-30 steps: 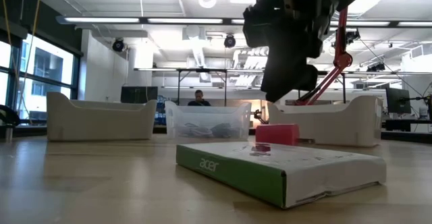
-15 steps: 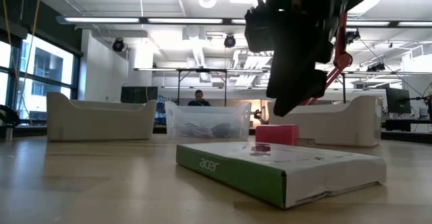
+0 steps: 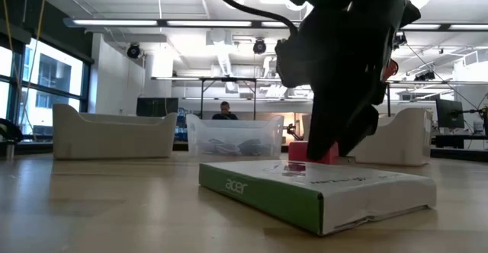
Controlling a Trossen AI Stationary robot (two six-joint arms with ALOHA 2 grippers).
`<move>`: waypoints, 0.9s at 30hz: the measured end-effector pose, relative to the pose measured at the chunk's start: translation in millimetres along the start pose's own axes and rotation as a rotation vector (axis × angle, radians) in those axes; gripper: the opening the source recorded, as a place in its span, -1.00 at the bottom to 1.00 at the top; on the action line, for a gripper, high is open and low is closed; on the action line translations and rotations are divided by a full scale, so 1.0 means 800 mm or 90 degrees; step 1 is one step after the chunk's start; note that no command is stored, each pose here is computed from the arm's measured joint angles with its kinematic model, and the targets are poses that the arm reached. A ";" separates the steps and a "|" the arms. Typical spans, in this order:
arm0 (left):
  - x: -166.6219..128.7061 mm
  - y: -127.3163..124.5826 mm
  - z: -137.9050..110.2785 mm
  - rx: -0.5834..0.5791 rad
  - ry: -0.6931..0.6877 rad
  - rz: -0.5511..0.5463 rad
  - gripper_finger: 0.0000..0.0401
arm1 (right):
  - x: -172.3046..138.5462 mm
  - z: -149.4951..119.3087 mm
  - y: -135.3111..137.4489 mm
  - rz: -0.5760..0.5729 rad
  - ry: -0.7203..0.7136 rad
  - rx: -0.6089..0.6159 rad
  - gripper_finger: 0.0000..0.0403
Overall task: Pick and place items into bin
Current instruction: Put the pink charger adapter into the white bin
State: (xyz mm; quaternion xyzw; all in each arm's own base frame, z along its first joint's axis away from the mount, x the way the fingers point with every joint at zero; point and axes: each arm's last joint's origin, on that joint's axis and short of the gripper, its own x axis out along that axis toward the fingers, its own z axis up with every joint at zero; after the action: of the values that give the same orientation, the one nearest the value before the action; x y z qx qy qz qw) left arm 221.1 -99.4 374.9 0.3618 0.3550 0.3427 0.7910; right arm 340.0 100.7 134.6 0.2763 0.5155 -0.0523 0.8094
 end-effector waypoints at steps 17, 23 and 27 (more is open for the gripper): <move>0.000 0.000 0.000 -0.001 0.000 -0.001 -0.14 | 0.008 0.001 -0.003 -0.039 -0.030 0.013 0.25; 0.000 0.000 0.000 -0.001 0.000 -0.001 -0.14 | 0.008 0.000 -0.004 -0.041 -0.029 0.014 0.17; 0.000 0.000 0.000 -0.001 0.000 -0.001 -0.14 | 0.009 0.000 -0.005 -0.042 -0.028 0.013 -0.01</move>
State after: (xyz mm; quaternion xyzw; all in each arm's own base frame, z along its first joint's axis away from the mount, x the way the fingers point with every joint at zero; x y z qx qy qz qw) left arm 221.1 -99.5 374.8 0.3610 0.3552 0.3425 0.7913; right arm 341.9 99.0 127.2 0.2664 0.5060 -0.0904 0.8154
